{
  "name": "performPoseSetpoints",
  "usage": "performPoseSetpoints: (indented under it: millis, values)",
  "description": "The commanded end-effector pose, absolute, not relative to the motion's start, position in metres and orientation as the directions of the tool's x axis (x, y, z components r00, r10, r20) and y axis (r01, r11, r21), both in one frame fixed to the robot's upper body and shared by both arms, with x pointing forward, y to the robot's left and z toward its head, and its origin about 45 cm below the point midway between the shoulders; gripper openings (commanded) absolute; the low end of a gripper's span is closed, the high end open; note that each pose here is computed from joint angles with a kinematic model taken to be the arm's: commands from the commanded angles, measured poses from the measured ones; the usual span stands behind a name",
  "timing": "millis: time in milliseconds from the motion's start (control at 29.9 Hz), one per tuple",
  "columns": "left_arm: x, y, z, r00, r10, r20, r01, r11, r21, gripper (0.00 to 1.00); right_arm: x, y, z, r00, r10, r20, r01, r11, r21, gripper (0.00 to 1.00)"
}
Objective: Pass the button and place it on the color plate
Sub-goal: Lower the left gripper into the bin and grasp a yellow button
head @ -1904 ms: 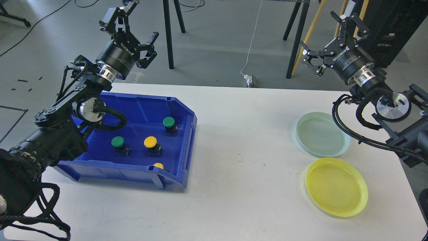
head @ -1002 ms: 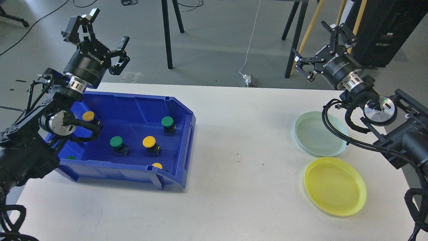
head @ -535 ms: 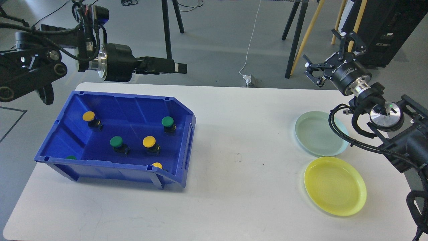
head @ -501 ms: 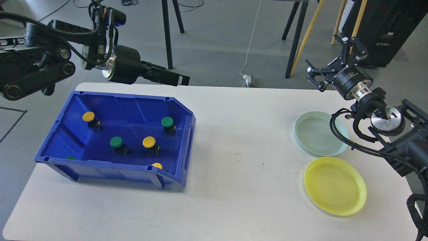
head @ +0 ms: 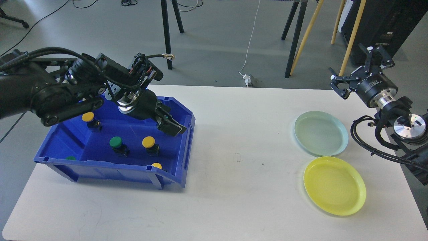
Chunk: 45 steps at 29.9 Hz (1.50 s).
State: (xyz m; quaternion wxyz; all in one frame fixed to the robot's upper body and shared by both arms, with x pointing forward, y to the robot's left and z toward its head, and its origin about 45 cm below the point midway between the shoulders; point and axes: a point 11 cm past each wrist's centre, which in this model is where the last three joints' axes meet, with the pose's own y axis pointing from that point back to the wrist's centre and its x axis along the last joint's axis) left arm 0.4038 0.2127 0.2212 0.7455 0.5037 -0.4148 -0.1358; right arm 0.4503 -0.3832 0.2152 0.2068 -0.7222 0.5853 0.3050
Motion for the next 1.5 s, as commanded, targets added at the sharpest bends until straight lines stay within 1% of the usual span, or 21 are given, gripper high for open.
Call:
performPoseSetpoints:
  millis: [0, 167, 501, 635, 735, 768, 835, 869, 969, 1069, 1136, 1169, 1236, 1269, 1336, 1370, 1470]
  values:
    - [0.402, 0.227, 0.206, 0.649, -0.608, 0.457, -0.215, 0.43, 0.877, 0.99, 0.451, -0.383, 0.216, 0.131, -0.719, -0.682, -0.972, -0.229, 0.056, 1.0]
    - [0.397, 0.243, 0.188, 0.656, -0.63, 0.416, -0.204, 0.382, 0.901, 0.99, 0.451, -0.382, 0.217, 0.135, -0.718, -0.683, -0.971, -0.234, 0.055, 1.0]
    - [0.39, 0.26, 0.166, 0.695, -0.611, 0.379, -0.19, 0.351, 0.917, 0.97, 0.451, -0.382, 0.217, 0.135, -0.718, -0.683, -0.971, -0.234, 0.055, 1.0]
    - [0.393, 0.274, 0.161, 0.709, -0.604, 0.364, -0.205, 0.316, 0.926, 0.95, 0.45, -0.382, 0.216, 0.133, -0.718, -0.683, -0.971, -0.233, 0.056, 1.0]
    - [0.393, 0.281, 0.156, 0.721, -0.596, 0.354, -0.21, 0.299, 0.931, 0.9, 0.45, -0.382, 0.215, 0.132, -0.718, -0.684, -0.971, -0.232, 0.056, 1.0]
    - [0.392, 0.283, 0.154, 0.725, -0.593, 0.35, -0.208, 0.296, 0.932, 0.87, 0.45, -0.382, 0.215, 0.131, -0.718, -0.684, -0.971, -0.232, 0.058, 1.0]
    - [0.39, 0.284, 0.152, 0.729, -0.591, 0.346, -0.204, 0.295, 0.934, 0.75, 0.449, -0.383, 0.214, 0.129, -0.717, -0.685, -0.971, -0.231, 0.059, 1.0]
    - [0.39, 0.284, 0.152, 0.729, -0.591, 0.346, -0.204, 0.295, 0.934, 0.72, 0.449, -0.383, 0.213, 0.127, -0.718, -0.684, -0.971, -0.23, 0.061, 1.0]
    - [0.39, 0.285, 0.152, 0.728, -0.593, 0.345, -0.204, 0.294, 0.934, 0.64, 0.448, -0.383, 0.212, 0.125, -0.717, -0.686, -0.971, -0.23, 0.063, 1.0]
    - [0.39, 0.285, 0.151, 0.727, -0.594, 0.345, -0.204, 0.293, 0.934, 0.6, 0.448, -0.384, 0.212, 0.124, -0.718, -0.685, -0.971, -0.229, 0.064, 1.0]
    - [0.391, 0.285, 0.152, 0.726, -0.594, 0.346, -0.205, 0.293, 0.934, 0.54, 0.447, -0.384, 0.211, 0.123, -0.719, -0.685, -0.971, -0.229, 0.066, 1.0]
    - [0.391, 0.285, 0.152, 0.726, -0.594, 0.346, -0.205, 0.293, 0.934, 0.49, 0.447, -0.384, 0.21, 0.122, -0.719, -0.685, -0.971, -0.228, 0.067, 1.0]
    - [0.391, 0.284, 0.152, 0.726, -0.595, 0.346, -0.204, 0.294, 0.934, 0.37, 0.447, -0.384, 0.21, 0.122, -0.719, -0.685, -0.971, -0.228, 0.067, 1.0]
    - [0.391, 0.284, 0.152, 0.726, -0.595, 0.346, -0.204, 0.294, 0.934, 0.29, 0.447, -0.384, 0.21, 0.12, -0.719, -0.684, -0.972, -0.227, 0.068, 1.0]
    - [0.39, 0.284, 0.151, 0.726, -0.595, 0.345, -0.202, 0.295, 0.934, 0.06, 0.447, -0.384, 0.21, 0.121, -0.718, -0.686, -0.971, -0.228, 0.067, 1.0]
    - [0.39, 0.283, 0.151, 0.726, -0.594, 0.346, -0.203, 0.296, 0.933, 0.01, 0.447, -0.384, 0.21, 0.122, -0.719, -0.685, -0.971, -0.228, 0.067, 1.0]
    - [0.393, 0.283, 0.156, 0.725, -0.588, 0.358, -0.213, 0.302, 0.929, 0.0, 0.447, -0.384, 0.21, 0.12, -0.719, -0.684, -0.972, -0.227, 0.068, 1.0]
